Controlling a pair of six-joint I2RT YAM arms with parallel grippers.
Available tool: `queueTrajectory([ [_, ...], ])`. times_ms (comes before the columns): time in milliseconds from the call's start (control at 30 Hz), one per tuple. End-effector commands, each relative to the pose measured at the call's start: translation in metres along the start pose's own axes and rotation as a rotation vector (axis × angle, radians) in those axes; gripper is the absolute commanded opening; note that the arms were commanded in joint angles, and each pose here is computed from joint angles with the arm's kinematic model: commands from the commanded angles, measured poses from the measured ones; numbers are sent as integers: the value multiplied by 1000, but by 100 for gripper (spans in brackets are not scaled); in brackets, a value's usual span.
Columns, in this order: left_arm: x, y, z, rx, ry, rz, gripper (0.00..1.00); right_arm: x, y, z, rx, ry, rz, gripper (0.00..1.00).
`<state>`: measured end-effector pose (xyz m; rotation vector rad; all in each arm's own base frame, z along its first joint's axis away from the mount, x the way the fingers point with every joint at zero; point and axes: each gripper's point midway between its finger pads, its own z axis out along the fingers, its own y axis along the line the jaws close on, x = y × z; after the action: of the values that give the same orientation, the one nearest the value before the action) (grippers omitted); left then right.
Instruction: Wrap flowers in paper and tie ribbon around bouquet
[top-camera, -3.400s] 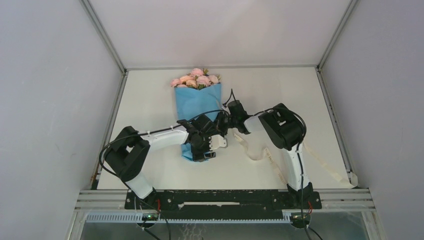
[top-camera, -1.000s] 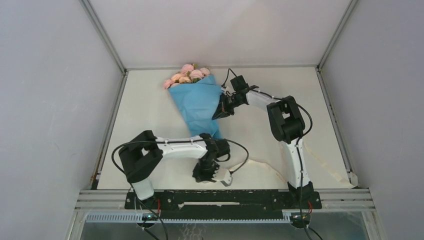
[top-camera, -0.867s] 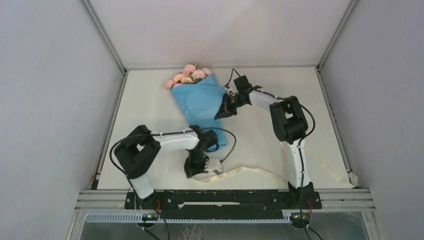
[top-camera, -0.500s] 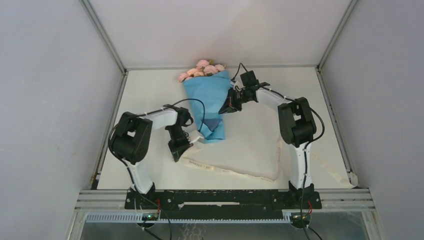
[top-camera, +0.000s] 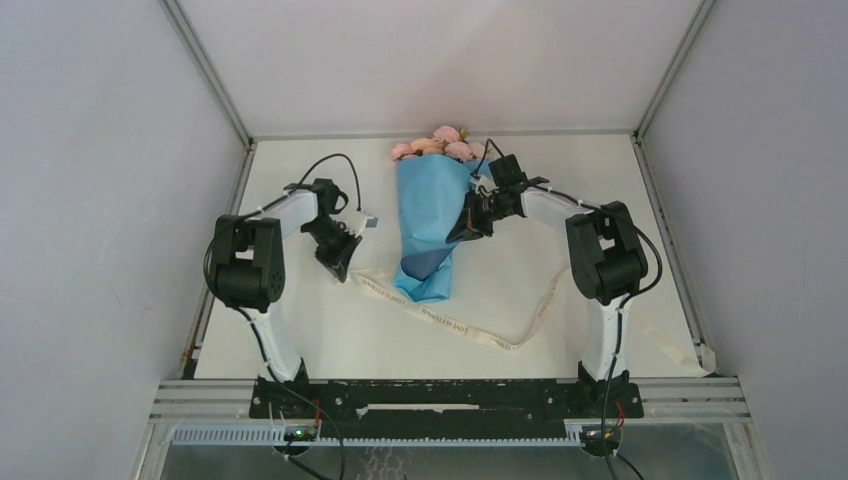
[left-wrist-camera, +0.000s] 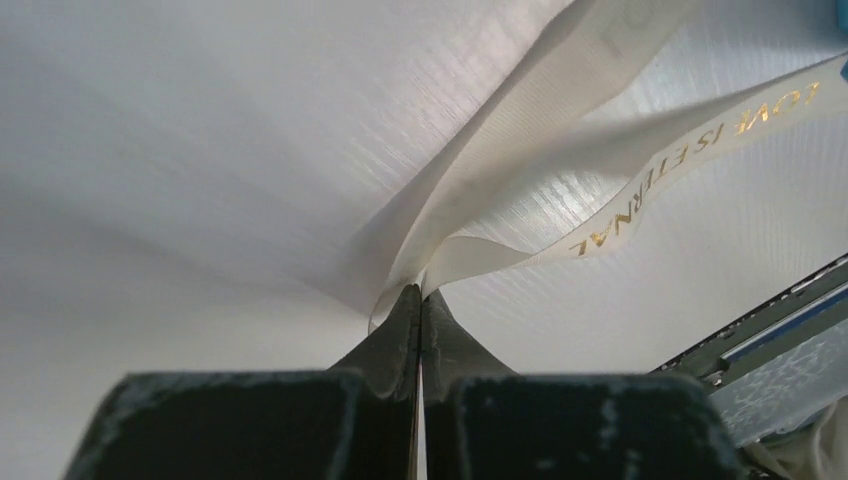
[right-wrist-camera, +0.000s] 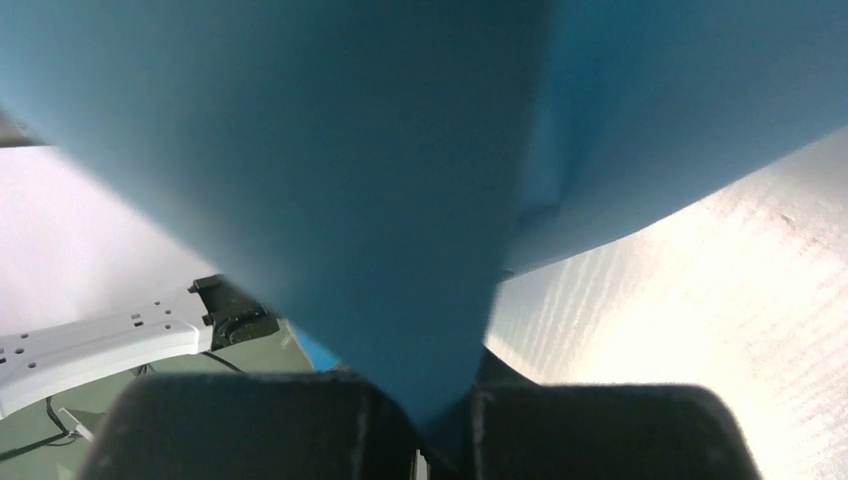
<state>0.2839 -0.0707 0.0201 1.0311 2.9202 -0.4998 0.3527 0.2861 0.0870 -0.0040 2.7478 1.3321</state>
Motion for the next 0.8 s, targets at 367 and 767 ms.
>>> queueTrajectory([
  [367, -99, 71, -79, -240, -410, -239, 0, 78, 16, -31, -37, -29, -72, 0],
  [767, -80, -107, -193, -44, -602, 217, 0, 115, -49, 20, 61, -37, 44, 0],
])
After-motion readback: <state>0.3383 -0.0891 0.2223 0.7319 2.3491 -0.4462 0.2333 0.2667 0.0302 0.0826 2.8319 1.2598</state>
